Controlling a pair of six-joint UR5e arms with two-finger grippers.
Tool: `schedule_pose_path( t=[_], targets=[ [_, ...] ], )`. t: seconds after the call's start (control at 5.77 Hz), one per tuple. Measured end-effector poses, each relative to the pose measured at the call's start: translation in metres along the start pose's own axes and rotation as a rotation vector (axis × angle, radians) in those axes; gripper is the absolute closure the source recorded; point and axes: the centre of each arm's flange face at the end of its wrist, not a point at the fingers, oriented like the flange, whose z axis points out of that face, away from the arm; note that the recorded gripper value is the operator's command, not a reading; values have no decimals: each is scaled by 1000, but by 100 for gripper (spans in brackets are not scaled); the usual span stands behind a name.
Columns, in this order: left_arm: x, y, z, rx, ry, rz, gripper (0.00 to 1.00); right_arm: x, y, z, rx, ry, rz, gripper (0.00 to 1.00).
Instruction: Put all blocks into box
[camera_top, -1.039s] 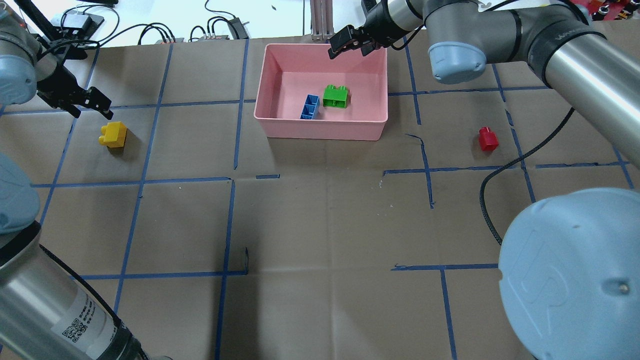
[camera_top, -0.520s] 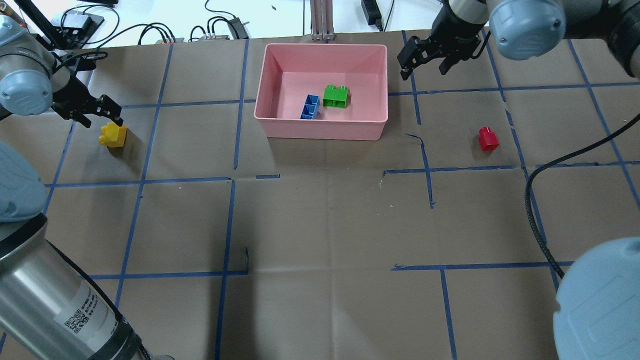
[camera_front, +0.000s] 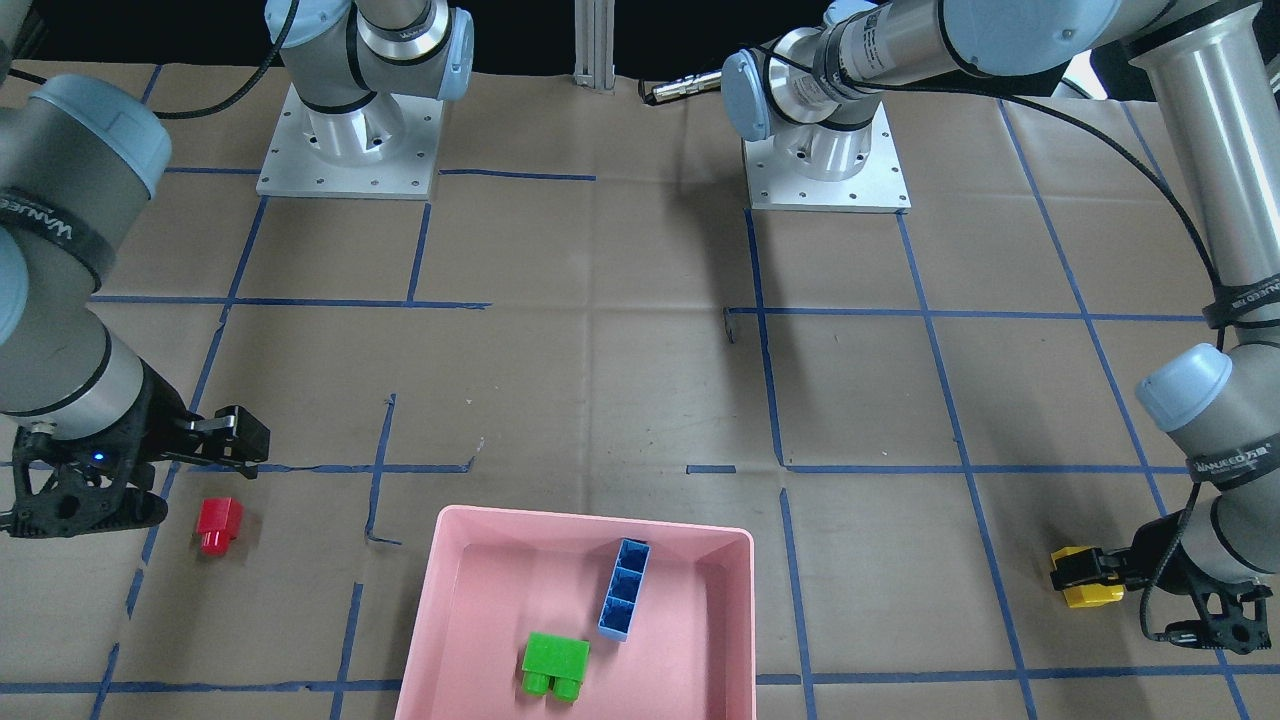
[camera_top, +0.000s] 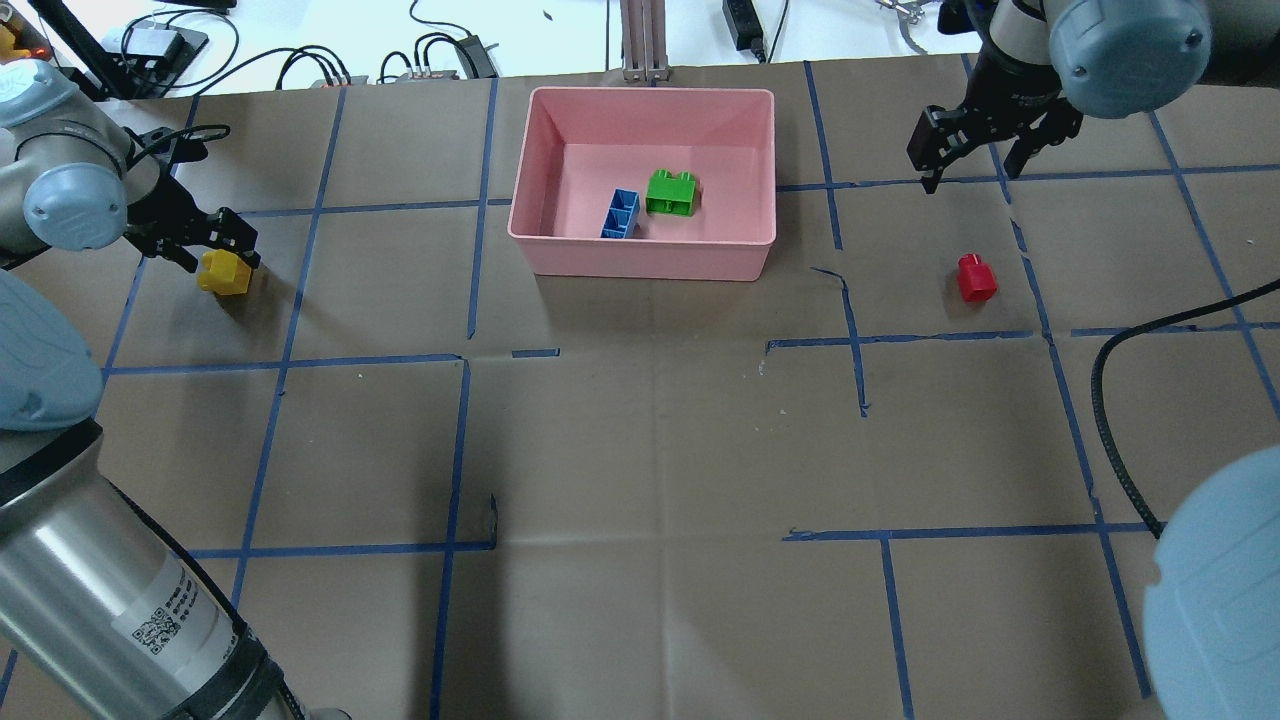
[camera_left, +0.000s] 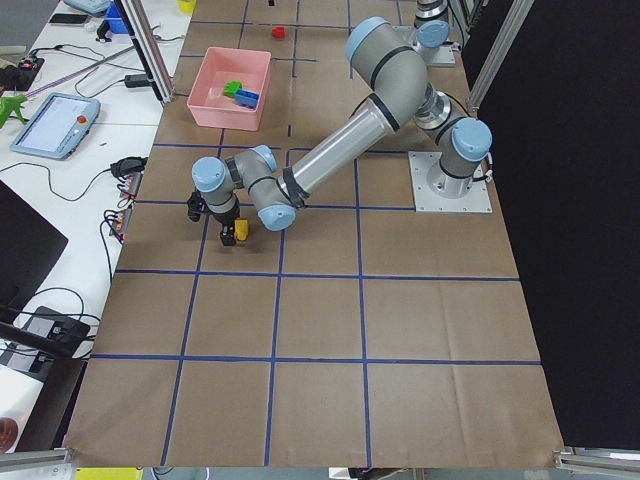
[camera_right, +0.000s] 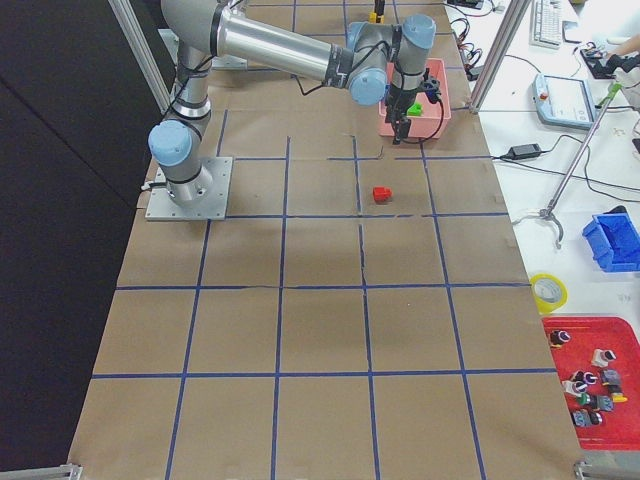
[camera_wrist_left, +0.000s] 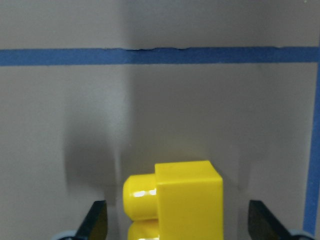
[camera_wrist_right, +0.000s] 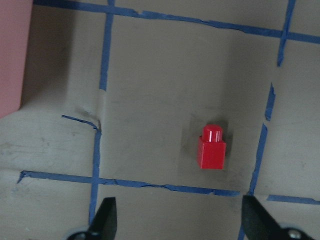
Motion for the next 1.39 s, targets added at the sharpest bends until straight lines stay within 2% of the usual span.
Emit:
schedule_pose_path(
  t=[0.17,0.52,0.69,1.04,1.39],
  targets=[
    [-1,0,0,3,1,0,12,22,5,24,6,6,39,11],
    [-2,1,-1,4,0,-4,35,35,25,83,53,16,124,10],
    [-2,2,-3,2,-1,-5,43,32,35,104,40,6,182,10],
    [-1,4,-6,-8,4,-1,55,29,40,134,18,3,161,10],
    [2,5,-10,-26,13,2,58,30,35,153,20,9,80,10]
  ],
)
